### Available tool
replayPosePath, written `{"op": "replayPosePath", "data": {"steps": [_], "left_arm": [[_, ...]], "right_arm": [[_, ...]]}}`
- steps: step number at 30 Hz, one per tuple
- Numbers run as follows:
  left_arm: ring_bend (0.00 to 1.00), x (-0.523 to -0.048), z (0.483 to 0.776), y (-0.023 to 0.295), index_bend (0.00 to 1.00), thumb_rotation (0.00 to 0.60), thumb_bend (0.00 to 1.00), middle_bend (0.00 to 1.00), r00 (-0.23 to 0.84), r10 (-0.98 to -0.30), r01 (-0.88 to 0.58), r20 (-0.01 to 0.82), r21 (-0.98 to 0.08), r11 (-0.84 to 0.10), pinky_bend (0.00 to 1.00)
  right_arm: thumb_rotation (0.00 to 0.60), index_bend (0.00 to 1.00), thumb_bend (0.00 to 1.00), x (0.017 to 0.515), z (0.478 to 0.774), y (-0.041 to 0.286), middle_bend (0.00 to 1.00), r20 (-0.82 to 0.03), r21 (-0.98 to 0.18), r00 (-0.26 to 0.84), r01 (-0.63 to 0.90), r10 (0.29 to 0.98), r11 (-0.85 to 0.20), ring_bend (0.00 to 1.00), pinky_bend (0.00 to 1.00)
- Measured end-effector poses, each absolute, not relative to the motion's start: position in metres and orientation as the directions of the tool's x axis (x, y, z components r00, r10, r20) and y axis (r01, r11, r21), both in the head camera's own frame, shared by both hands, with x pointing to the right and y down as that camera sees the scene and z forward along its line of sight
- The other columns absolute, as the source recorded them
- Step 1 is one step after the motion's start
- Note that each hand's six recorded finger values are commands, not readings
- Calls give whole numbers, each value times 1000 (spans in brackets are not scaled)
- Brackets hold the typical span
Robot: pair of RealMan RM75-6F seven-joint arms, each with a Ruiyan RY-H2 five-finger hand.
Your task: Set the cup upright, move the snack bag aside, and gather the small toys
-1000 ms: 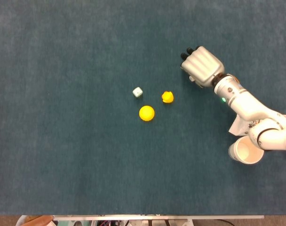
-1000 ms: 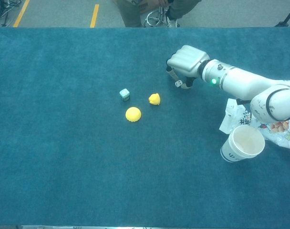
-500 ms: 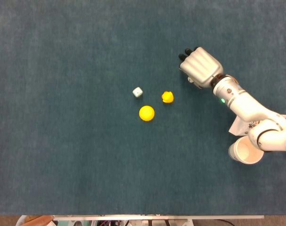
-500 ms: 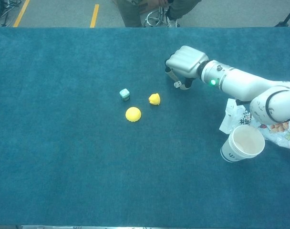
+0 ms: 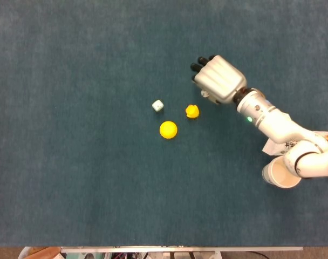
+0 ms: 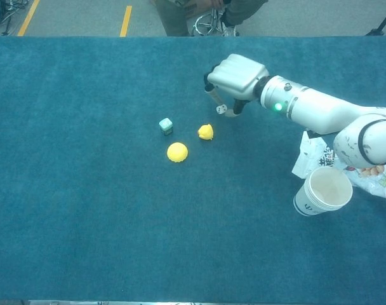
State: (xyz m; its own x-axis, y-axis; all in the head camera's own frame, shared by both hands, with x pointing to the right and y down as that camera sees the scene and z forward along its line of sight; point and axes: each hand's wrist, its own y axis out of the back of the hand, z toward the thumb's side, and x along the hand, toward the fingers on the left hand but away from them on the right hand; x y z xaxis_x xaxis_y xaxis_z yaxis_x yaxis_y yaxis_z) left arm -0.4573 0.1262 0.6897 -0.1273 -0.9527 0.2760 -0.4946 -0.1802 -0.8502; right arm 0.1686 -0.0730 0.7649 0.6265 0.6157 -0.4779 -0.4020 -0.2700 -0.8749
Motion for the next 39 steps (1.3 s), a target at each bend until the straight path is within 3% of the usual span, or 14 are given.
{"op": "replayPosePath", "data": {"steps": [10, 17, 30, 39], "left_arm": [[326, -457, 689, 126, 433, 600, 99, 376, -125, -954, -495, 273, -851, -179, 471], [326, -457, 689, 126, 433, 600, 100, 376, -127, -953, -495, 273, -850, -178, 471], [326, -461, 690, 128, 433, 600, 100, 376, -138, -951, -501, 278, -848, -175, 471], [326, -458, 688, 126, 433, 600, 100, 376, -128, -955, -498, 269, -850, -172, 471]], "right_arm": [[600, 624, 209, 141, 743, -49, 311, -418, -909, 722, -332, 552, -253, 251, 454], [600, 620, 205, 131, 749, -40, 311, -435, -900, 737, -350, 517, -259, 251, 454], [600, 290, 135, 125, 760, -42, 312, -446, -894, 735, -345, 511, -285, 251, 453], [600, 244, 117, 140, 744, -49, 312, -405, -913, 730, -291, 550, -285, 251, 453]]}}
